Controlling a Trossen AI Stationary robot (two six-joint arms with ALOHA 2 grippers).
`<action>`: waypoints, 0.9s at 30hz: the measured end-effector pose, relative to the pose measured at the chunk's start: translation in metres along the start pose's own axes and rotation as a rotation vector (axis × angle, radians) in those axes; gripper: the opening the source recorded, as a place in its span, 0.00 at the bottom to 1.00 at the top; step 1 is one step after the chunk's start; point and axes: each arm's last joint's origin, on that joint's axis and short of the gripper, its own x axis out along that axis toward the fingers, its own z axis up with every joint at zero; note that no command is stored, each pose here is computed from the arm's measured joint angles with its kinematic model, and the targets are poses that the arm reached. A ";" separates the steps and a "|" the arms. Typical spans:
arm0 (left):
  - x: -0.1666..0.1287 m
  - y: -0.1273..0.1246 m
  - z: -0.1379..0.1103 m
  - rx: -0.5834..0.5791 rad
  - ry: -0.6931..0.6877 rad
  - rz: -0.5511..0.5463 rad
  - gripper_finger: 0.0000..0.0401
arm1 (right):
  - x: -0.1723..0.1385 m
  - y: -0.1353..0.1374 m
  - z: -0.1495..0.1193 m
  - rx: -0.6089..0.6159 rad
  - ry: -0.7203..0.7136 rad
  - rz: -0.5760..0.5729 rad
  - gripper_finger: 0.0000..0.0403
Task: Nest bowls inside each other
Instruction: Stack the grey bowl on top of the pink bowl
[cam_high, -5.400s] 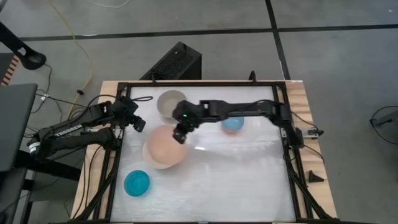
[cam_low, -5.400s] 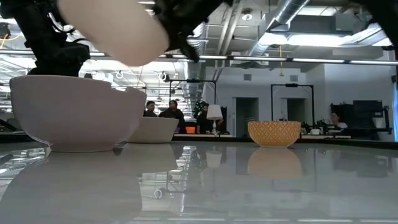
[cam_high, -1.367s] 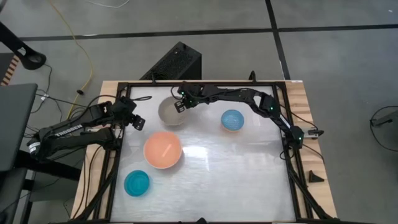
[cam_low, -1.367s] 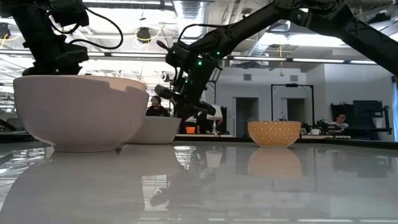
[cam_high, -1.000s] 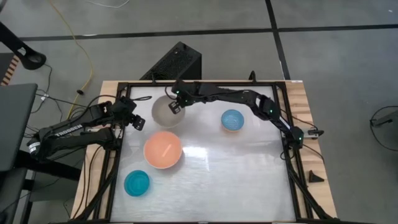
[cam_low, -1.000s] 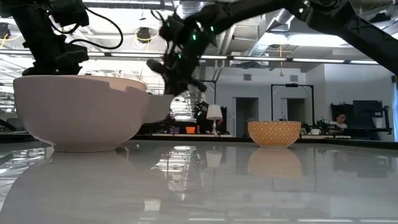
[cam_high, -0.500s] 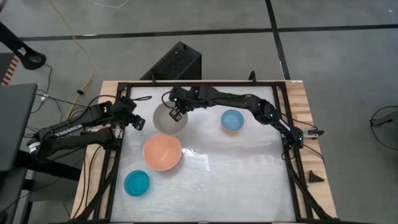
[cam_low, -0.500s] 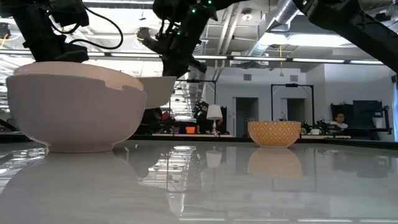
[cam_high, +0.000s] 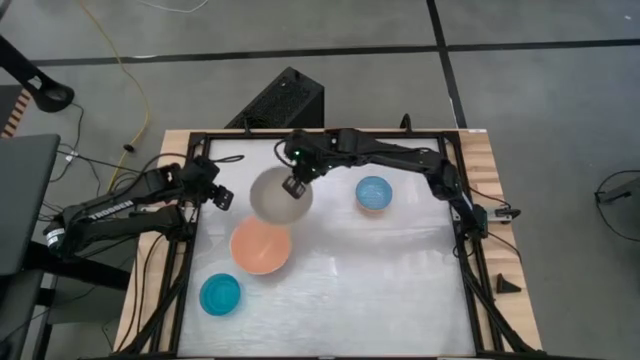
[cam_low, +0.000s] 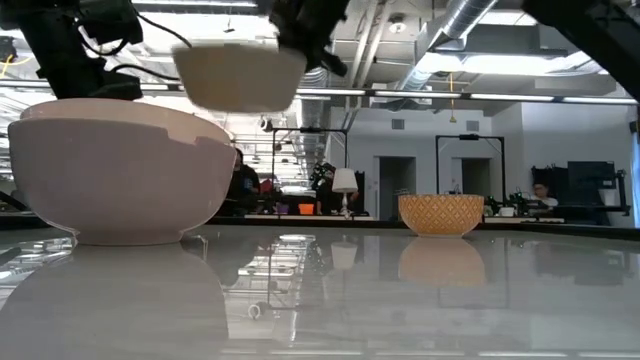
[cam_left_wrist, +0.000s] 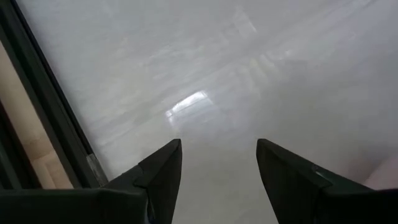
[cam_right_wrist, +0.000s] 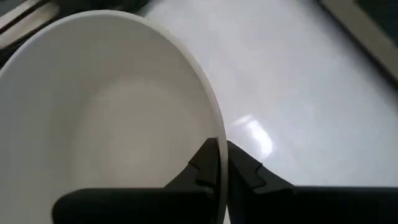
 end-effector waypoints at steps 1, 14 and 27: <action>0.002 0.000 -0.001 -0.005 0.005 0.001 0.49 | -0.004 0.005 -0.003 -0.010 0.025 0.044 0.09; 0.010 -0.002 -0.007 -0.004 0.028 -0.059 0.49 | 0.016 0.060 -0.031 -0.064 0.134 0.230 0.09; 0.009 -0.005 -0.004 0.021 -0.006 -0.107 0.49 | 0.040 0.072 -0.041 -0.105 0.140 0.177 0.09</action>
